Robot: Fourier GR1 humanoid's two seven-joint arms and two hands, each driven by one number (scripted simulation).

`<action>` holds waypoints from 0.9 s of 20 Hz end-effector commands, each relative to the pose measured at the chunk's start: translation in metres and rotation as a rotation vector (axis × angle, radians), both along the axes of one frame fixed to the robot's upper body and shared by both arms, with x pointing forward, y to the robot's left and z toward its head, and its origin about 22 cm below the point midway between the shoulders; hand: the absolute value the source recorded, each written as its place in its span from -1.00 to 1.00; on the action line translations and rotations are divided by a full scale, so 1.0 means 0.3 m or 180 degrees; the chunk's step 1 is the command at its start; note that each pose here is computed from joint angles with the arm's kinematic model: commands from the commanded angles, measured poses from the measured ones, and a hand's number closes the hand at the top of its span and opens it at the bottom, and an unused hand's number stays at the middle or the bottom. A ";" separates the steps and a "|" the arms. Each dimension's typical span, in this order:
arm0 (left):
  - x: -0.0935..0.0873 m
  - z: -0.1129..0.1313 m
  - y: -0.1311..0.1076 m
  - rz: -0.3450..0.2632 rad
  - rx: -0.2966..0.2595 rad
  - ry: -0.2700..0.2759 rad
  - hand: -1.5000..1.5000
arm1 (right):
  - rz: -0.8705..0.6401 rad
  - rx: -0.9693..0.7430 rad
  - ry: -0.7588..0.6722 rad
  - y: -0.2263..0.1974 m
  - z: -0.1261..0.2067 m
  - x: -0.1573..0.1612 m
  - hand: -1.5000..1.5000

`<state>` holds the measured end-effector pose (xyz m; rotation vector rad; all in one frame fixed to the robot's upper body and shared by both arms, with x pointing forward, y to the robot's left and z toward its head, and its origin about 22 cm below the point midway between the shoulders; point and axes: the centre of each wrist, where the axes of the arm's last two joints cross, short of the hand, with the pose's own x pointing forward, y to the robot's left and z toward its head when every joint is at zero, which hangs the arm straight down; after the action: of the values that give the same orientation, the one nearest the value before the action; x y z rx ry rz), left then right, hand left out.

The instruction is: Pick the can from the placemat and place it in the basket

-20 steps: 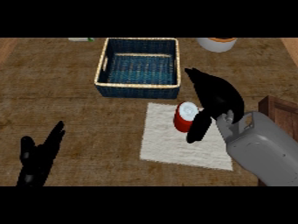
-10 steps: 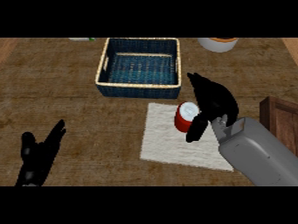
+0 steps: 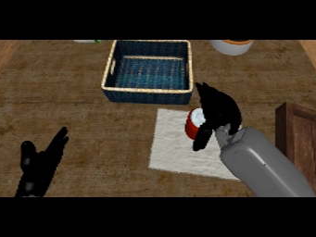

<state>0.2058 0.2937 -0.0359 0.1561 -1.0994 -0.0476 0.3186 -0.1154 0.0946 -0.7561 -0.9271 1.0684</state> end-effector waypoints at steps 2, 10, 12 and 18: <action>-0.023 -0.036 0.061 0.0036 -0.0036 0.0275 0.00 | -0.0076 -0.0269 0.0334 0.040 -0.025 0.010 -1.00; 0.006 -0.036 0.018 0.0079 0.0014 0.0285 0.00 | -0.0101 -0.0171 0.0318 0.000 -0.096 0.019 -1.00; -0.028 -0.065 -0.029 -0.0006 -0.0064 0.0240 0.00 | -0.0079 -0.0184 0.0365 0.024 -0.072 0.048 -1.00; -0.019 -0.026 0.051 0.0087 -0.0055 0.0285 0.00 | -0.0093 -0.0176 0.0277 0.041 -0.107 0.042 -1.00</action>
<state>0.2062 0.2972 -0.0348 0.1499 -1.0839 -0.0457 0.3268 -0.1109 0.0545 -0.7555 -0.8159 1.0994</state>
